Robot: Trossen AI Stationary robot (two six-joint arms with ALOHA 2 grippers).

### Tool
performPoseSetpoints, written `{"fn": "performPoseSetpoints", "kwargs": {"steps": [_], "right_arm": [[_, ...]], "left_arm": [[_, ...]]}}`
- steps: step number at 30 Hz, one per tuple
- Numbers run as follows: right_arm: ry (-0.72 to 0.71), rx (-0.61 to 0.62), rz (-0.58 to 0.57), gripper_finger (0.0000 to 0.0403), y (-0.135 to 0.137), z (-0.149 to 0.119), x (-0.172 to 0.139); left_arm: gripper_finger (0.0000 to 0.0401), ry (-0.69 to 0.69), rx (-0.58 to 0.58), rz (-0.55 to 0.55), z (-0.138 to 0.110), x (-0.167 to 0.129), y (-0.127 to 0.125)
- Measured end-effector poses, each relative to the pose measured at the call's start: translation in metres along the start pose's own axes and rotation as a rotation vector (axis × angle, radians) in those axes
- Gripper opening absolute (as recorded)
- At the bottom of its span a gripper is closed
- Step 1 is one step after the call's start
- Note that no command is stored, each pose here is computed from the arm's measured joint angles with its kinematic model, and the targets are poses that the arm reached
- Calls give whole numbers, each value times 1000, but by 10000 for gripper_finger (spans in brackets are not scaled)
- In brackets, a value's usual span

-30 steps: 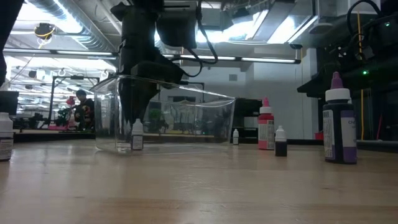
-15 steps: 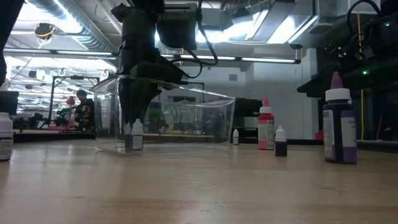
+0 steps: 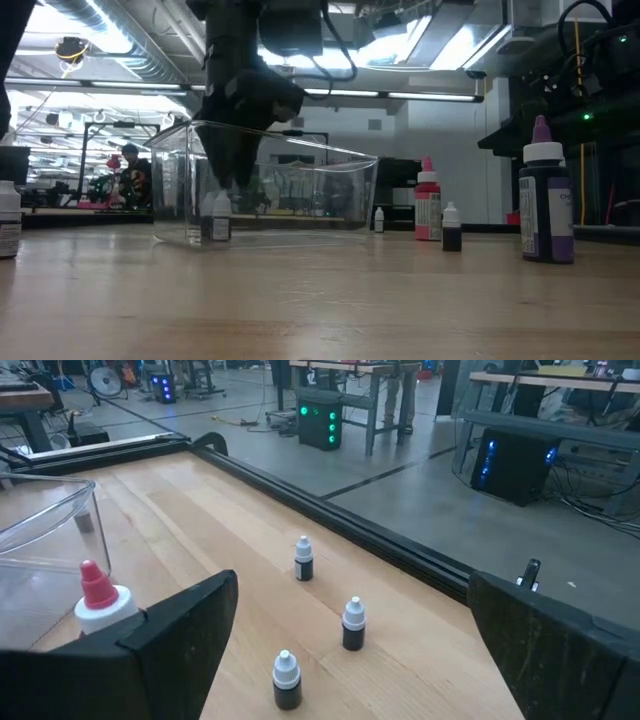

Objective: Pick & Place food coloring
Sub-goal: Put the small red food coloring bottle into the transparent bin

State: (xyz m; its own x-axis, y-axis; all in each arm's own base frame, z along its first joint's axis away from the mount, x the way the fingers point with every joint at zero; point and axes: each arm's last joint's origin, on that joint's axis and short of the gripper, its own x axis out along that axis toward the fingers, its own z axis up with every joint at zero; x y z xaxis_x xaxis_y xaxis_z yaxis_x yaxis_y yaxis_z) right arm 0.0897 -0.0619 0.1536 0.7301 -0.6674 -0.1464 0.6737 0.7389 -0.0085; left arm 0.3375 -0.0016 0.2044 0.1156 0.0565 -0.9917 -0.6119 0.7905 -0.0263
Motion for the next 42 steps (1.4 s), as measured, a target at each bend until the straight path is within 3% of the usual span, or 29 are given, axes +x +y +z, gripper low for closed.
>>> {"fn": "performPoseSetpoints", "kwargs": {"steps": [6, 13, 22, 29, 33, 36, 42], "right_arm": [[0, 0, 0, 394, 0, 0, 0], [0, -1, 0, 394, 0, 0, 0], [-1, 0, 0, 394, 0, 0, 0], [0, 1, 0, 394, 0, 0, 0], [0, 1, 0, 394, 0, 0, 0], [-1, 0, 0, 394, 0, 0, 0], [0, 0, 0, 394, 0, 0, 0]], "left_arm": [[278, -40, 41, -18, 0, -18, 7], [277, -150, 99, -17, 3, -61, 14], [277, -198, -1, 92, 7, -90, 63], [278, -190, -182, 116, 21, -92, 102], [276, -156, -232, 142, 30, -84, 117], [276, -124, -209, 155, 35, -76, 126], [275, -34, 4, 142, 48, -54, 131]]}}
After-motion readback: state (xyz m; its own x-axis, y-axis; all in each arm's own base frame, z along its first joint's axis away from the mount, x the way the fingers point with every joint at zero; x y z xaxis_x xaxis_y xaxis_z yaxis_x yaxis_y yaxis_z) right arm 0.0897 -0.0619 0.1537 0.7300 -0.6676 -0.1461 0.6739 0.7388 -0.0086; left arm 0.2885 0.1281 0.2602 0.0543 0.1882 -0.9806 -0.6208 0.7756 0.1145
